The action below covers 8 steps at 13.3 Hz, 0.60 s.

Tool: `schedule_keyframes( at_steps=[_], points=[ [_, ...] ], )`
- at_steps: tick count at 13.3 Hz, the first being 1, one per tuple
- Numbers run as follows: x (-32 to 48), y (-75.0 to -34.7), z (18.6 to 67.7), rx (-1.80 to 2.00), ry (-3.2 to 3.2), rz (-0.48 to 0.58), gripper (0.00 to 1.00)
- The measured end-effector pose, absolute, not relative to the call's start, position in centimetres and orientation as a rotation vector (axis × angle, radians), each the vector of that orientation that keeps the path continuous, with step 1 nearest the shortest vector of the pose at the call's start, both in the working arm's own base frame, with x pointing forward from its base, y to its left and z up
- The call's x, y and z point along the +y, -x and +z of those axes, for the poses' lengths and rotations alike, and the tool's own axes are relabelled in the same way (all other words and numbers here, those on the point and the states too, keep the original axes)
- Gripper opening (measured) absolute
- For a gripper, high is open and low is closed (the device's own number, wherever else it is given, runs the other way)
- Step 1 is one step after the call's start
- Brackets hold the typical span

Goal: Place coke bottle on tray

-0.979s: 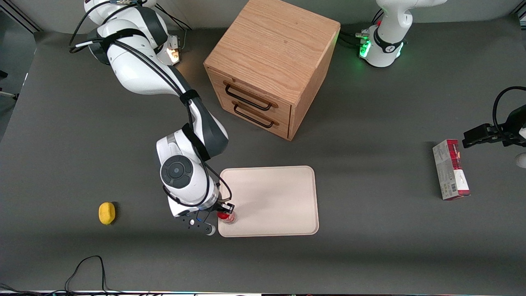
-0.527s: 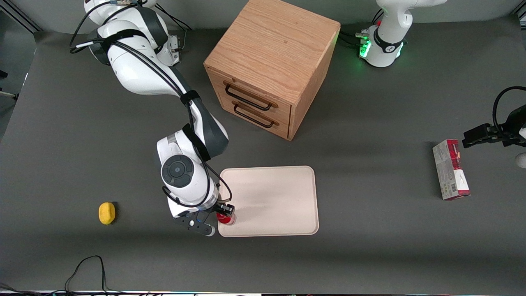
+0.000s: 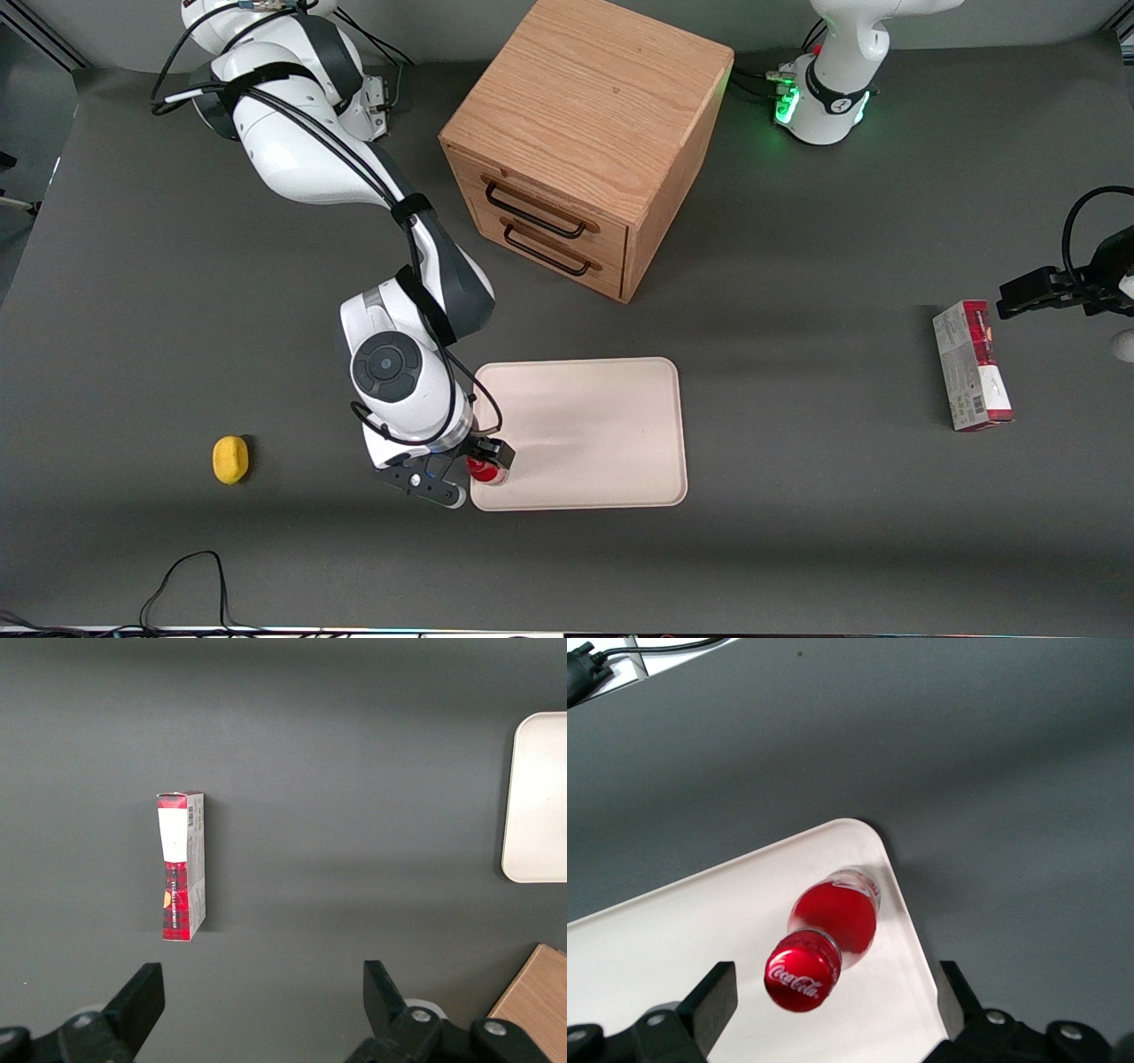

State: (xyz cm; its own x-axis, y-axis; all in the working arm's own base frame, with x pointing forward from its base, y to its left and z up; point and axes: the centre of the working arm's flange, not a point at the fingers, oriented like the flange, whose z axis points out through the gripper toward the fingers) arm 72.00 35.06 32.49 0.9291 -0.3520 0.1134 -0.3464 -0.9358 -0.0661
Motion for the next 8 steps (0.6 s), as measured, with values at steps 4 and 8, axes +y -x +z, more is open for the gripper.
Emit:
schedule_keyframes(
  at_steps=[4,8],
  points=[
    [34.9,-71.8,33.3,0.555,3.059,-0.165,1.00],
    [33.1,-69.8,39.9,0.449,3.148,-0.035,1.00]
  ],
)
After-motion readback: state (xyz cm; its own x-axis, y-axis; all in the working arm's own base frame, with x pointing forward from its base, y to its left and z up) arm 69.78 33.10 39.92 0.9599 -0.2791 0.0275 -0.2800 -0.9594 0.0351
